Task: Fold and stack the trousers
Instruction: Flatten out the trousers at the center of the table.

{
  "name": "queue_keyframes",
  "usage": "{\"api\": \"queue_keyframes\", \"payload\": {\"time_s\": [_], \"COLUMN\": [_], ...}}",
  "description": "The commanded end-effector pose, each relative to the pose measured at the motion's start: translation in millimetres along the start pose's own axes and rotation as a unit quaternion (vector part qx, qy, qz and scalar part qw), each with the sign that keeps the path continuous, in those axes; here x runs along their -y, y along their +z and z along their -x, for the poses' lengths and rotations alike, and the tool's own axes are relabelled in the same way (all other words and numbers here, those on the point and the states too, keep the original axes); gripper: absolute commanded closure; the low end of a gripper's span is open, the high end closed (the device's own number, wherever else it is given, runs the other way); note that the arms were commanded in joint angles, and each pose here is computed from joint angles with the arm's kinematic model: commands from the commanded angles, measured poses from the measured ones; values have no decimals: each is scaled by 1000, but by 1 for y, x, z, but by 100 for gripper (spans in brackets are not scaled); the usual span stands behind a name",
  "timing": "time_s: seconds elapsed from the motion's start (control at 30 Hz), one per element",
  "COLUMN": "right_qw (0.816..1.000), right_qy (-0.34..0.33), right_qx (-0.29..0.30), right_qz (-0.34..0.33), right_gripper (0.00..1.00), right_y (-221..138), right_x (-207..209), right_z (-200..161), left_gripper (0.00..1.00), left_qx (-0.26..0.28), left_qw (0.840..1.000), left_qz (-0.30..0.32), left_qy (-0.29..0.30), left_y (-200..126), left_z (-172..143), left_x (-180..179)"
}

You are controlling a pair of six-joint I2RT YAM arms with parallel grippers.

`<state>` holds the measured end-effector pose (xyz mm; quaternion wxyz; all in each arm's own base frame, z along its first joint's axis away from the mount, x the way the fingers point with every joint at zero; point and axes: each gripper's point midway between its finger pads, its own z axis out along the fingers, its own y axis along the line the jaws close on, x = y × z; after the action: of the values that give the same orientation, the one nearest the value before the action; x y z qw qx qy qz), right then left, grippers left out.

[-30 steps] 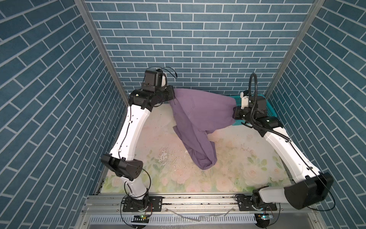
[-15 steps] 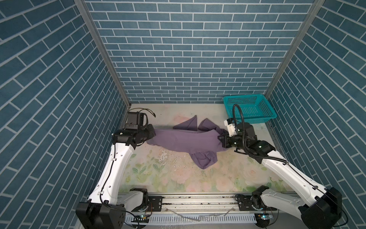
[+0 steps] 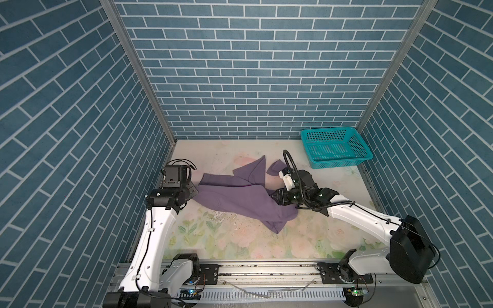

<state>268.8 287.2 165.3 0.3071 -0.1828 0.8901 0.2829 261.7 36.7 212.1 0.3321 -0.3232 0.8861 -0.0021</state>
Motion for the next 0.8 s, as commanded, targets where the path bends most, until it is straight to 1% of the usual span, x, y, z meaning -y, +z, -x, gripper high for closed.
{"api": "queue_keyframes", "payload": {"time_s": [0.0,0.03,0.07,0.1,0.17,0.2,0.3,0.33,0.47,0.53,0.63,0.77], "right_qw": [988,984,981,980,980,980,980,980,986,986,986,985], "right_qy": [-75,-76,-73,-68,-52,-46,-31,-24,24,45,59,64], "right_qx": [82,92,96,95,74,61,5,-13,-68,-87,-109,-126], "right_qz": [-106,-130,-151,-163,-179,-184,-196,-196,-153,-135,-114,-95], "right_gripper": [37,35,33,33,33,33,33,33,36,36,38,38], "right_y": [-42,-46,-47,-45,-33,-26,2,12,49,64,81,97], "right_x": [21,29,38,42,54,57,72,77,89,95,98,99], "right_z": [54,61,65,67,67,65,56,52,41,37,31,23], "left_gripper": [69,65,57,51,47,46,39,36,28,25,21,19], "left_qx": [63,78,93,103,117,114,75,53,-19,-31,-35,-49], "left_qw": [997,996,994,993,992,992,996,998,999,998,998,997], "left_qz": [51,43,30,17,6,4,-14,-24,-44,-50,-57,-48], "left_qy": [-22,-33,-41,-46,-55,-56,-47,-38,-13,-12,-8,31], "left_y": [-19,-24,-28,-30,-32,-30,-14,-4,34,49,70,96], "left_z": [10,10,10,10,9,7,-2,-5,-12,-10,-5,-6], "left_x": [-32,-34,-35,-34,-35,-35,-21,-12,19,32,53,87]}}
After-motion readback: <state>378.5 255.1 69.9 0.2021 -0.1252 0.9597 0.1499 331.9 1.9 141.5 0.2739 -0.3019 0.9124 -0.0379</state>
